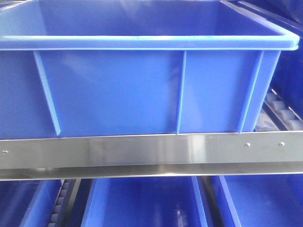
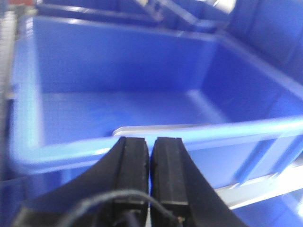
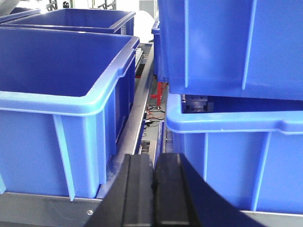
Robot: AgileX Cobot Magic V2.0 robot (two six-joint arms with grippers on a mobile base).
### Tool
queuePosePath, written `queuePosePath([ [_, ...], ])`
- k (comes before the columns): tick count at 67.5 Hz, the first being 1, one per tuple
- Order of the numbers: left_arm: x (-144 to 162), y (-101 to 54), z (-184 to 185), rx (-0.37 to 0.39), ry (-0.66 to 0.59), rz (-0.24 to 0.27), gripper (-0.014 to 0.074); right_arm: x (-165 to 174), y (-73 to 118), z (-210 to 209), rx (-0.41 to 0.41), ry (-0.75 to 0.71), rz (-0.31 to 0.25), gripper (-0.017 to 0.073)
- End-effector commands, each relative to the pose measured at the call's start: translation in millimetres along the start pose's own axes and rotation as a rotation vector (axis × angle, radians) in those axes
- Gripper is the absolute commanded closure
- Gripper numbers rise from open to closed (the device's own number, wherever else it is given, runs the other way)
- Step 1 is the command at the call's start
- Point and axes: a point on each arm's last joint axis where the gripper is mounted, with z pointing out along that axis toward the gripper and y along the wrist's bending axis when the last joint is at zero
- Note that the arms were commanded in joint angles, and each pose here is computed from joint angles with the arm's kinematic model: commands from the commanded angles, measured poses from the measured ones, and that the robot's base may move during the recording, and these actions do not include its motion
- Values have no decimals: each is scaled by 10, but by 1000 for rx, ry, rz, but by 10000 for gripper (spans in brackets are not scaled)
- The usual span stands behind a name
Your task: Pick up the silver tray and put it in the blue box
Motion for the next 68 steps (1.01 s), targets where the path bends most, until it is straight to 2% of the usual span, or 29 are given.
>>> queuePosePath([
  [1, -114, 28, -105, -39, -111, 101, 593, -166, 0, -29, 3, -138, -6, 510],
  [11, 153, 136, -276, -189, -154, 80, 593, -166, 0, -29, 3, -138, -6, 510],
  [14, 246, 161, -317, -231, -171, 58, 593, -166, 0, -29, 3, -138, -6, 510],
  [19, 393, 188, -373, -283, -196, 15, 593, -166, 0, -29, 3, -138, -6, 510],
  [27, 591, 216, -415, -340, -224, 14, 593, -166, 0, -29, 3, -138, -6, 510],
  [34, 761, 228, -419, -352, -273, 23, 593, -166, 0, -29, 3, -138, -6, 510],
  [36, 787, 231, -414, -355, -230, 15, 593, -166, 0, -29, 3, -138, -6, 510],
  [68, 799, 233, -410, -356, -219, 18, 593, -166, 0, -29, 3, -138, -6, 510],
])
